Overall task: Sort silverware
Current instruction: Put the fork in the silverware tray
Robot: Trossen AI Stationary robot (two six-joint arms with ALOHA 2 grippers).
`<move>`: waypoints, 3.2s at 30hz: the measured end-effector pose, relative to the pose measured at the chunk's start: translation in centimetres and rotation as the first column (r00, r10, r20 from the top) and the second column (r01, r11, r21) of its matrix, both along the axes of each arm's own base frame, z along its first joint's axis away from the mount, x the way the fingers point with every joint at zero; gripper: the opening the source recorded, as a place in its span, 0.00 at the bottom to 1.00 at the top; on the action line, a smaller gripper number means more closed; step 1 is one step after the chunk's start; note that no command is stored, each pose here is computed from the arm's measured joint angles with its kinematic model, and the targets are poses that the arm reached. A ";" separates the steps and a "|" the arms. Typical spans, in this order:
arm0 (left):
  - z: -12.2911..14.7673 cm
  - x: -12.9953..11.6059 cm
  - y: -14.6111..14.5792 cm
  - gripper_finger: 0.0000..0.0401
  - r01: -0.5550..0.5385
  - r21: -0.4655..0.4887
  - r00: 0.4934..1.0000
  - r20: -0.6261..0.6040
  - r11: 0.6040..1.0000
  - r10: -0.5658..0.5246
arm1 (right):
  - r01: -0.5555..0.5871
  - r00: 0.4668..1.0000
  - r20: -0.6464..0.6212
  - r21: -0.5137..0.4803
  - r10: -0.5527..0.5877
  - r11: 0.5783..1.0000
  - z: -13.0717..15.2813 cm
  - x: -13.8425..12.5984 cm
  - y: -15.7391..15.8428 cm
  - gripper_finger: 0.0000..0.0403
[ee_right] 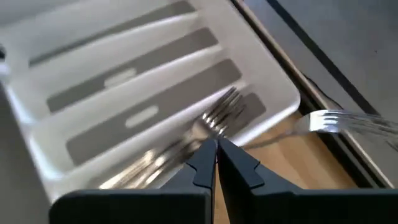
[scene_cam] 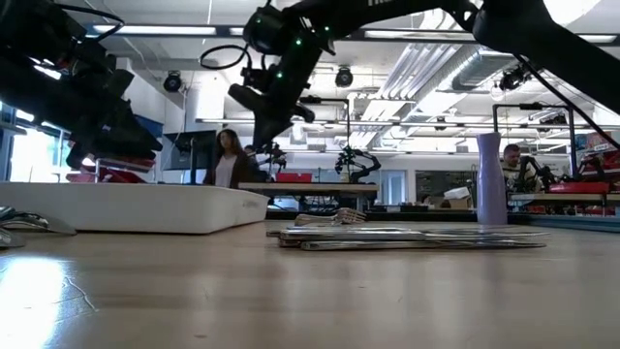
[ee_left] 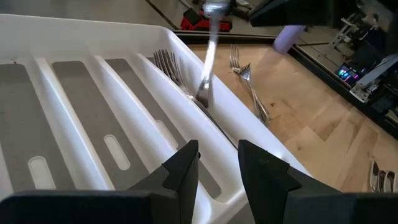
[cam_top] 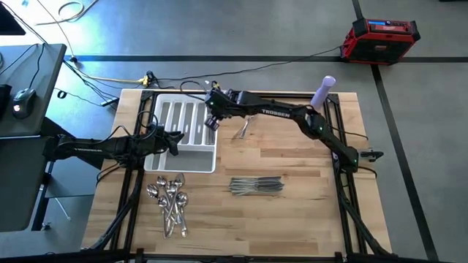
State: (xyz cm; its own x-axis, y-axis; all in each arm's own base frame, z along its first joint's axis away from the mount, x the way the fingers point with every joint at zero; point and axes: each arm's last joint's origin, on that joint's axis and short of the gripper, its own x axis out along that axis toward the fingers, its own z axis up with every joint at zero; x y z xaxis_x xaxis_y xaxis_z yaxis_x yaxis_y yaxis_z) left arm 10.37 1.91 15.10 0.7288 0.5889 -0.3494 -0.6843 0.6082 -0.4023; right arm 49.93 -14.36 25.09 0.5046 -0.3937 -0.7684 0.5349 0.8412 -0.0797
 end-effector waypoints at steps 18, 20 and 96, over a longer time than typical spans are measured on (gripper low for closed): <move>0.0 0.0 0.0 0.24 -0.002 -0.007 1.000 0.005 1.000 0.002 | 0.063 0.998 -0.011 0.033 -0.062 0.997 -1.0 -1.4 -5.2 0.00; 0.0 0.0 0.0 0.24 -0.004 -0.011 1.000 0.008 1.000 0.004 | 0.099 0.995 0.003 0.076 -0.099 0.992 -1.5 -2.1 -7.4 0.00; 0.0 0.0 0.0 0.24 -0.010 -0.002 1.000 -0.001 1.000 0.010 | 0.162 0.963 0.233 -0.097 -0.136 0.982 -5.1 3.1 -5.6 0.00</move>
